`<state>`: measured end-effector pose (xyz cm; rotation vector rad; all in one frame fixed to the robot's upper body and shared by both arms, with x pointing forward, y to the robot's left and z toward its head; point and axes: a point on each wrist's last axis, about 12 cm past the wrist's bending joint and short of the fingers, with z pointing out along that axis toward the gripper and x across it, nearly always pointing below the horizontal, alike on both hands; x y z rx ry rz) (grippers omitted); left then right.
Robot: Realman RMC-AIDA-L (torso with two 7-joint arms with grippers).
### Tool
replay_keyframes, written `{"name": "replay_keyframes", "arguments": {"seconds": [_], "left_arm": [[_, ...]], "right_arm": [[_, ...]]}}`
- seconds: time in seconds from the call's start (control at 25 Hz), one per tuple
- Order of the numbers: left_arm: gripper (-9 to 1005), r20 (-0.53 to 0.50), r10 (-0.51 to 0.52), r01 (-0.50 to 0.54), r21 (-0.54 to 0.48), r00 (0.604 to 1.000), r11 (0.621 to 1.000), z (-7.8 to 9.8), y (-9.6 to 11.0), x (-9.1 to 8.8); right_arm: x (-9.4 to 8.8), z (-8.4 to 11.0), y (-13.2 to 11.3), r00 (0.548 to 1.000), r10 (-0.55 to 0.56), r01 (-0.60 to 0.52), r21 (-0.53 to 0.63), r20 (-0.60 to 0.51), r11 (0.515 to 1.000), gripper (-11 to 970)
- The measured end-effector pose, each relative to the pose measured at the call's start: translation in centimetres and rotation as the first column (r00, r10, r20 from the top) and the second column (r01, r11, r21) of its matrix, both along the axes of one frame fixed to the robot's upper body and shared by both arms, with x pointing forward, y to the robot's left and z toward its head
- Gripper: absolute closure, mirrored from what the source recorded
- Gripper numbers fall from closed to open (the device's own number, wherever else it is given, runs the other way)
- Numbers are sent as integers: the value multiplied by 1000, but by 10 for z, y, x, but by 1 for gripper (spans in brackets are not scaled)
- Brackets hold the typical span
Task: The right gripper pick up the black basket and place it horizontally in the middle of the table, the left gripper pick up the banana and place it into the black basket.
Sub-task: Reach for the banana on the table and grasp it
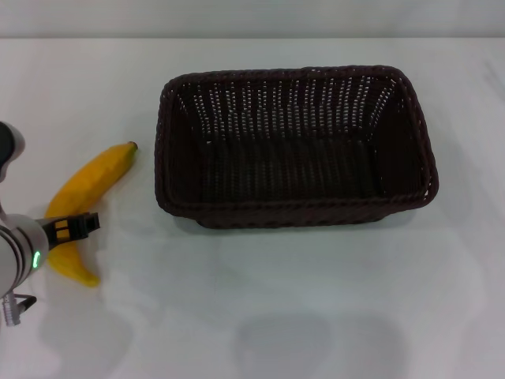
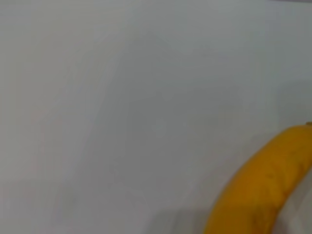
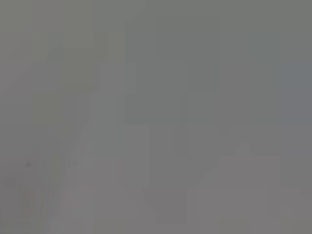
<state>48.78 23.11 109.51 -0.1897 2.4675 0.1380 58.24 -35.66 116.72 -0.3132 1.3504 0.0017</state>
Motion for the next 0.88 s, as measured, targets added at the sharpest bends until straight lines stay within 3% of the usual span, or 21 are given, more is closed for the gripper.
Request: {"name": "replay_keyframes", "arguments": {"seconds": [0.24,0.68,0.88], "left_arm": [[154,1,22,-22,-8,1000,1000,-1,3,1],[510,18,58,-58,-10,998,998,3,11,8],[510,33,45,-44,-6,998,999,8,9,12]], "right_arm": [[0,3,1,1000,3,-3,-3,10,1000,238],[-1,4,1,1000,4,-4,-6,15,1000,237],[-1,4,0,1000,0,0,-5,13,1000,237]]}}
